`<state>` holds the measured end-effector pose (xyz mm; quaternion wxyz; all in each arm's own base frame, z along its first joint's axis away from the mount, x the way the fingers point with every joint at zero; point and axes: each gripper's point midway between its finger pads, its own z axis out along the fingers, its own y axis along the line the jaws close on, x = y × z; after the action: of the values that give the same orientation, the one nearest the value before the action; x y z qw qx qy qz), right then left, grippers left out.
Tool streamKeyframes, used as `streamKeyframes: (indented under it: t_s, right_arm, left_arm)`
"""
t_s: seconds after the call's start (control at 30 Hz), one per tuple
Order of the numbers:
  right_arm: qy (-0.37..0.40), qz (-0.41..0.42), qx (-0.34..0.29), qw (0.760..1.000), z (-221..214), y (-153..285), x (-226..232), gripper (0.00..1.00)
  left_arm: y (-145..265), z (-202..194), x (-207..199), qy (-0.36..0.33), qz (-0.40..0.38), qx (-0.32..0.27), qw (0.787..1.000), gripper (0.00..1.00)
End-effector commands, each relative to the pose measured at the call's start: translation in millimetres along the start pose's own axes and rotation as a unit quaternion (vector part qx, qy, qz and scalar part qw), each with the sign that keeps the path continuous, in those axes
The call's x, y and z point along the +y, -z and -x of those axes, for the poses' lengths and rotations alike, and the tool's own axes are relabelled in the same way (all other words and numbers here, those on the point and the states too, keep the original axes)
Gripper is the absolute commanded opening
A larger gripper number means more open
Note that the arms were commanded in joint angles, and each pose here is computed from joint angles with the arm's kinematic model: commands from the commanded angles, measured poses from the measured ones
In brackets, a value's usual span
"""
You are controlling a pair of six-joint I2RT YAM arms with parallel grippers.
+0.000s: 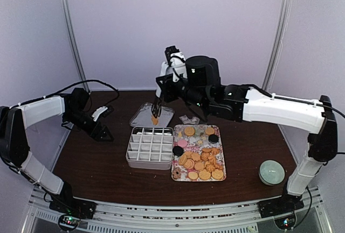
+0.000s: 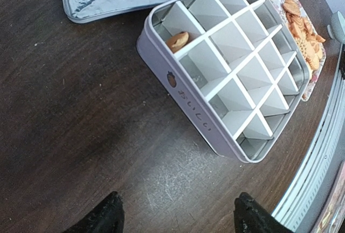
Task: Pack the cookies
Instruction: Place the fake cookies in the empty pocket of the box.
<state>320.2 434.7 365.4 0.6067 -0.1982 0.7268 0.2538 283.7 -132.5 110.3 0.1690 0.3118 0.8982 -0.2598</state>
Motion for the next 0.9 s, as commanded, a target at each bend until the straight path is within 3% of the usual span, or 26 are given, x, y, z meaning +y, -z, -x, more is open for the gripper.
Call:
streamKeyframes:
  t_s: [0.0,0.33,0.87]
  right_arm:
    - [0.032,0.016,-0.014,0.999,10.5,-30.8,17.7,0.0]
    - [0.064,0.0,0.018,0.998,-29.7,-81.1,27.2,0.0]
    - [0.074,-0.014,0.053,0.996,-67.5,-101.4,26.4,0.0]
  left_arm:
    - [8.6,4.6,-5.2,-0.018,0.001,-0.008,1.0,0.73]
    - [11.5,2.7,-7.9,-0.025,0.002,-0.007,1.0,0.73]
    - [12.6,5.1,-9.1,-0.026,-0.001,-0.01,1.0,0.73]
